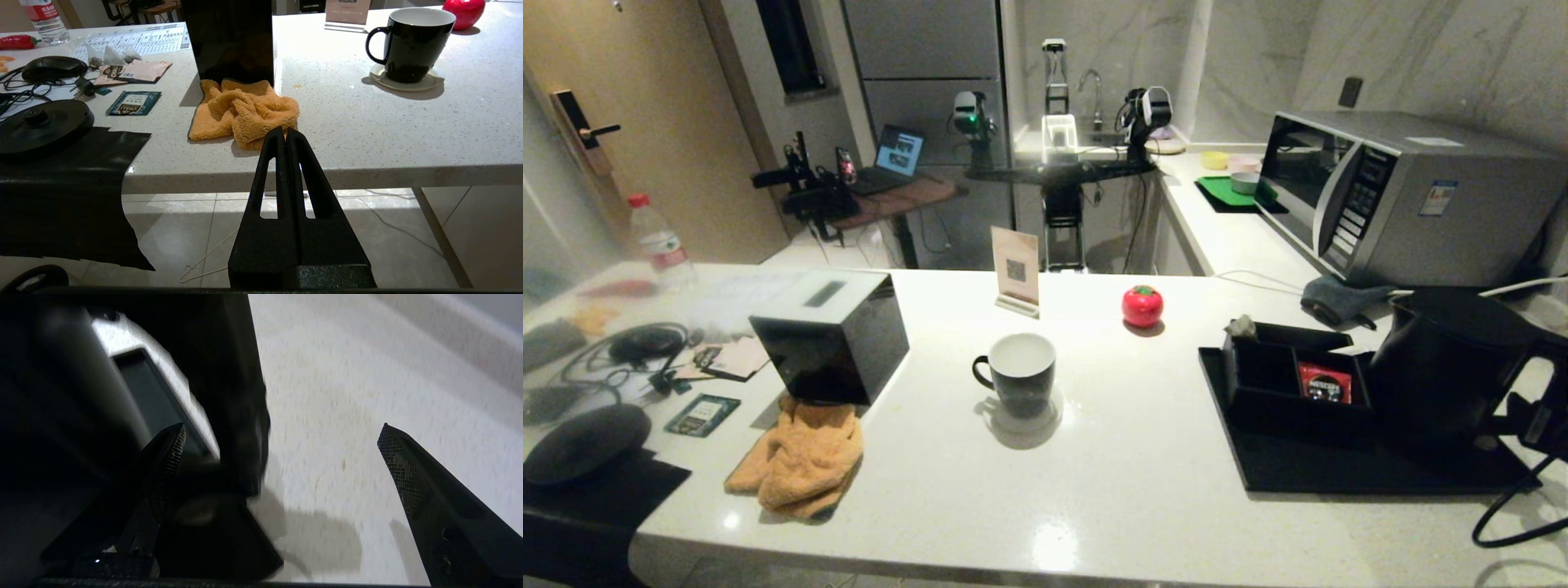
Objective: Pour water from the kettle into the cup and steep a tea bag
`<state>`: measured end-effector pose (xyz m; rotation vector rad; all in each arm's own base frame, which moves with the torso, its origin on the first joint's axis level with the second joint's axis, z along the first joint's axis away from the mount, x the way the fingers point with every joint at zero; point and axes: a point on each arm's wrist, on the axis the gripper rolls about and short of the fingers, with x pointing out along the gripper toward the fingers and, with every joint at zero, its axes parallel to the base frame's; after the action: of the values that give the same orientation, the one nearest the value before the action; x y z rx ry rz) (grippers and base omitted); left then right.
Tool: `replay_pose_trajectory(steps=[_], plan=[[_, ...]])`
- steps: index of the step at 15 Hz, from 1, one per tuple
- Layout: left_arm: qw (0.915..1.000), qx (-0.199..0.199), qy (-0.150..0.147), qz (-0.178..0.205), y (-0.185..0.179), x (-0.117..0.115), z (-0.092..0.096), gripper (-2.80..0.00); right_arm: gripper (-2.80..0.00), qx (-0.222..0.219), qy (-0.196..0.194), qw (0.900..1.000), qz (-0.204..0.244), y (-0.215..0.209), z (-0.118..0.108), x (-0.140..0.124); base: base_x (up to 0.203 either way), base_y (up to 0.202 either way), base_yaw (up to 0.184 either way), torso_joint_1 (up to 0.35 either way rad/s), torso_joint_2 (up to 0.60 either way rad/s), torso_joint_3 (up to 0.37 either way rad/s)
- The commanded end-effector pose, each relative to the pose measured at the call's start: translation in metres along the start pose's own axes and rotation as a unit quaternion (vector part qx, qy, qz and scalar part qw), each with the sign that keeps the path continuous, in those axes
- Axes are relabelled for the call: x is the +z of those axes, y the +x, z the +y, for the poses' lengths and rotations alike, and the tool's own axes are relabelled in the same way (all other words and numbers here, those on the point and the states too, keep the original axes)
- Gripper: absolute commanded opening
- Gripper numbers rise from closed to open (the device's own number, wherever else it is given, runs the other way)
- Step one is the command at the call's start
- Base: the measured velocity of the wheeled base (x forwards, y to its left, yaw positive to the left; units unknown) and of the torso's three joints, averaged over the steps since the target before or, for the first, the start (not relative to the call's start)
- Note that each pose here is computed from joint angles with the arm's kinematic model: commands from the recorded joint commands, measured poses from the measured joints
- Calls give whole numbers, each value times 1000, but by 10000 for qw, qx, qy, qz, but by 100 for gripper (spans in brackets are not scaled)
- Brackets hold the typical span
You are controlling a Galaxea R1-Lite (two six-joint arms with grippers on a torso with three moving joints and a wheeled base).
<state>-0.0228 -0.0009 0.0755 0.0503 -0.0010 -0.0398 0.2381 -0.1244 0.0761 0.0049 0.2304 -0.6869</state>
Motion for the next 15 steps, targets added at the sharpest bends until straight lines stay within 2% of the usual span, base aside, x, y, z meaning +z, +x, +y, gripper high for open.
replay_pose_trajectory(steps=[1, 15], plan=[[10000, 0, 1, 0, 0, 0, 0, -280, 0, -15, -16, 10000, -96, 8, 2, 2, 0, 0, 0, 0, 0, 0], [10000, 0, 1, 0, 0, 0, 0, -280, 0, -144, -17, 9984, -542, 41, 2, 12, 0, 0, 0, 0, 0, 0]])
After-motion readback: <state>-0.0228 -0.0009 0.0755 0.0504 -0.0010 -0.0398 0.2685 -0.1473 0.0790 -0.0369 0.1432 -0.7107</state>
